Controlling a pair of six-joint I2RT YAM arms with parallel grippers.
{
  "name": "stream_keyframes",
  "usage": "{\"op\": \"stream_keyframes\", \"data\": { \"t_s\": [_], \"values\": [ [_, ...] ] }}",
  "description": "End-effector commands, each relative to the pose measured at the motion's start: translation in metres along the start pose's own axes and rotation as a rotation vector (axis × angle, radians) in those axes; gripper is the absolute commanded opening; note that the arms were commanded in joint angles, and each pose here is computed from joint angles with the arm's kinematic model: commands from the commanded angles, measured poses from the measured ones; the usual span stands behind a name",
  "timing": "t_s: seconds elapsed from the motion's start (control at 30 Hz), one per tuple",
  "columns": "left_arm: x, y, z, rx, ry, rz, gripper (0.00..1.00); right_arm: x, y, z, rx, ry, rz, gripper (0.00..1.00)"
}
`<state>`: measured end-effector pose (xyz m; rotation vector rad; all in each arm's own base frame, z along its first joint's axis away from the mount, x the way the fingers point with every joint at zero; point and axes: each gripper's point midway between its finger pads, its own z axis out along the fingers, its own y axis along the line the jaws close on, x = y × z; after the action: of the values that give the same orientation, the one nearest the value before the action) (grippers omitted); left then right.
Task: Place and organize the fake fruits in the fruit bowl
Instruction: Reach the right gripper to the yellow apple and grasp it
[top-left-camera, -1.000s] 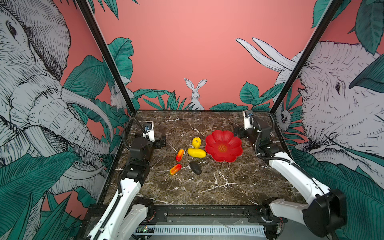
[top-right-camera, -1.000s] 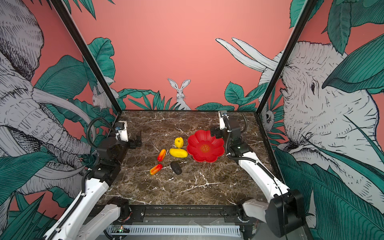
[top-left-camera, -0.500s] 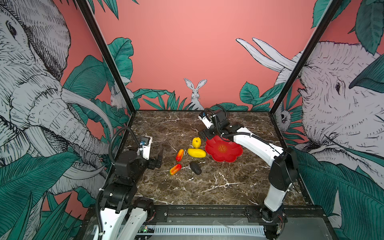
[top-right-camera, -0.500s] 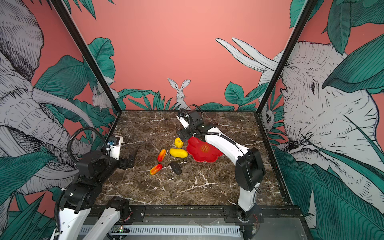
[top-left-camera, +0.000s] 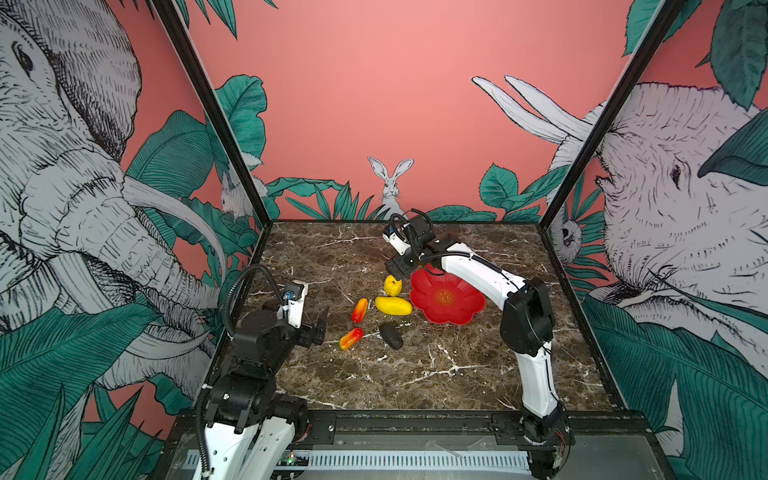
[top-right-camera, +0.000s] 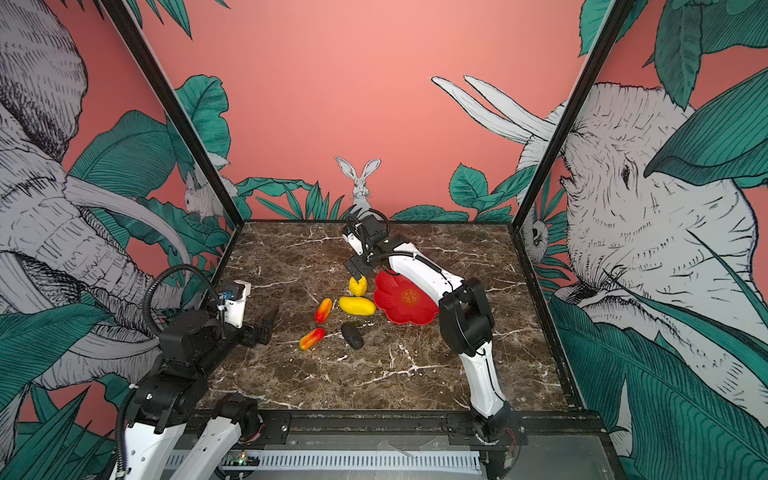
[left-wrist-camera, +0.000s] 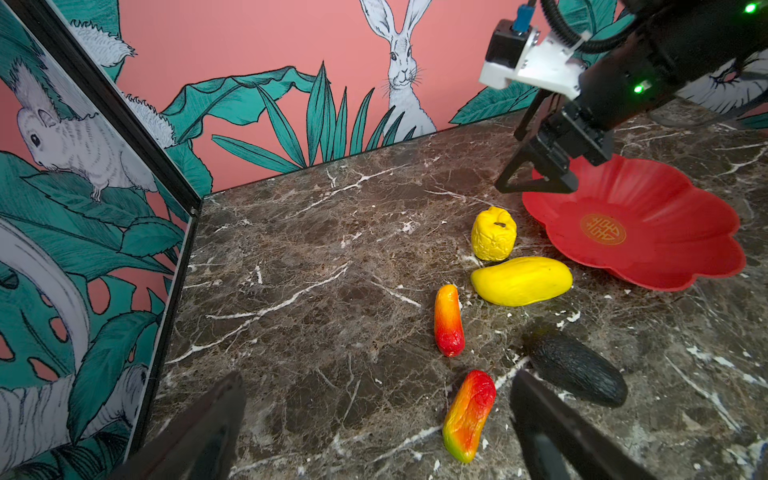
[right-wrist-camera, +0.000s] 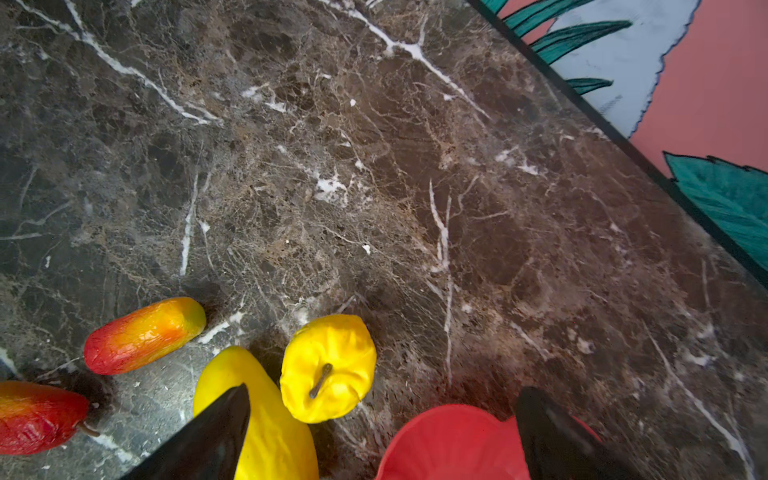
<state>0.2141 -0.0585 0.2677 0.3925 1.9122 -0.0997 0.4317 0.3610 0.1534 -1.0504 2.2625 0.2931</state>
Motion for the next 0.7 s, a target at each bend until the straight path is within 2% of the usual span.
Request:
{"op": "stream_keyframes", "data": {
  "t_s": [0.0, 0.2, 0.47, 0.67],
  "values": [
    [-0.003, 0.000, -0.001, 0.000, -0.010, 0.003, 1.00, 0.006, 0.023, 0.010, -0.068, 0.036, 0.000, 1.00],
    [-0.001, -0.007, 0.005, 0.045, 0.013, -0.002, 1.00, 0.017, 0.028, 0.031, -0.086, 0.055, 0.033, 1.00],
    [-0.001, -0.005, 0.007, 0.037, 0.021, -0.001, 1.00, 0.028, 0.029, 0.053, -0.089, 0.079, 0.077, 0.99],
    [-0.001, -0.004, 0.007, 0.028, 0.017, 0.001, 1.00, 0.032, 0.027, 0.063, -0.077, 0.085, 0.086, 0.89]
  ]
}}
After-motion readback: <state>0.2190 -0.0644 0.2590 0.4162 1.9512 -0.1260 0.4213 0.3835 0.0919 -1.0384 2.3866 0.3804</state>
